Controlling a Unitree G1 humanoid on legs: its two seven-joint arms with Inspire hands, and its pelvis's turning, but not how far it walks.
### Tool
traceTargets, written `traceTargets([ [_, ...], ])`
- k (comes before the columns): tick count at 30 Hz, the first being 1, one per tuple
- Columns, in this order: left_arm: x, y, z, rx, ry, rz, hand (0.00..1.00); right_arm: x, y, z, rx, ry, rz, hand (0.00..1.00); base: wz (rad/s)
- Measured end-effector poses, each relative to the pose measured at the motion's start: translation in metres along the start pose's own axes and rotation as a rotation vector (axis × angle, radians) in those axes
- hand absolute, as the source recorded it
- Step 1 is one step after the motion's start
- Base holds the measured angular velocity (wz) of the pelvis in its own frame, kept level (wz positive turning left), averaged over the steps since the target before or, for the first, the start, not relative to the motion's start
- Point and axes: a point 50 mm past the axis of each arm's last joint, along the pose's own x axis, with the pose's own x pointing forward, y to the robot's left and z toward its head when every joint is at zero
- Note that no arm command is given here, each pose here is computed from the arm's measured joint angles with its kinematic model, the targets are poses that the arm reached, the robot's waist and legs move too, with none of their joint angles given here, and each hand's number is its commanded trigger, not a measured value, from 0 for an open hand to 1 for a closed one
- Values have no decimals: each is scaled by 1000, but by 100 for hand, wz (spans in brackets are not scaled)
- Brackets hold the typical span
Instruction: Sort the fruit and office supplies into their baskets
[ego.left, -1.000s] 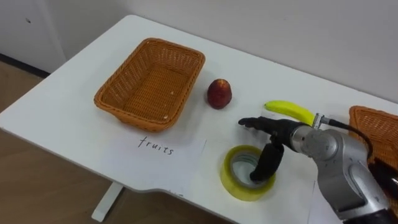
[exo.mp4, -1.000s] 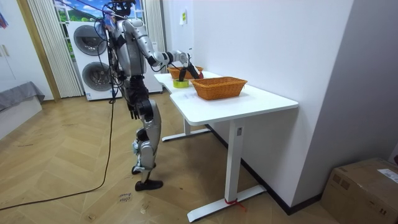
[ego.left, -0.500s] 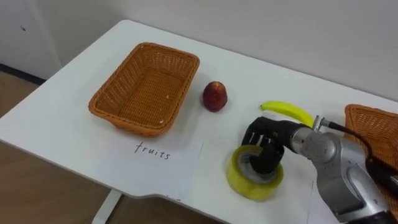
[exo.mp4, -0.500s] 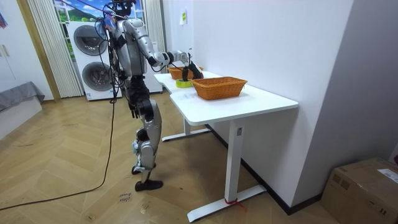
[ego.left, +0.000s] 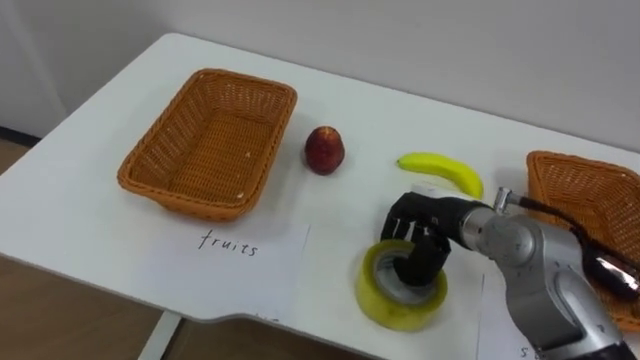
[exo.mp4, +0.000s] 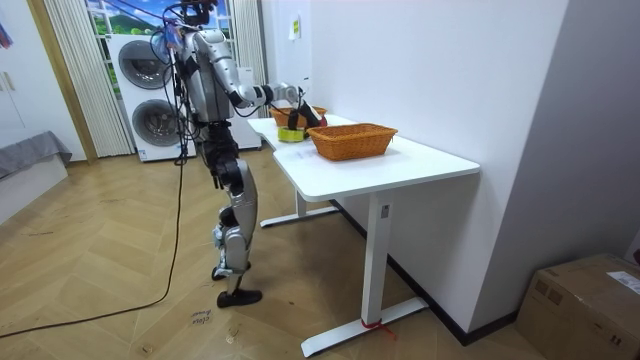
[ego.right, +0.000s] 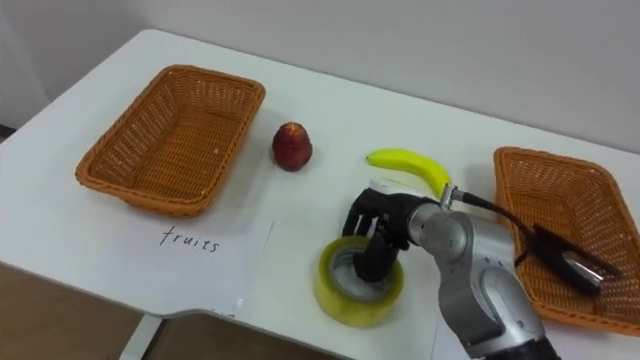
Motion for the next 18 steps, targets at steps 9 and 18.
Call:
traceTargets([
  [9, -1, 1, -9, -22, -13, 20, 0, -21, -29, -1, -10, -59, -159, 100, -5],
  [18, -1, 8, -6, -113, -61, 44, 0, -49, -61, -6, 61, -140, -394, 100, -5],
])
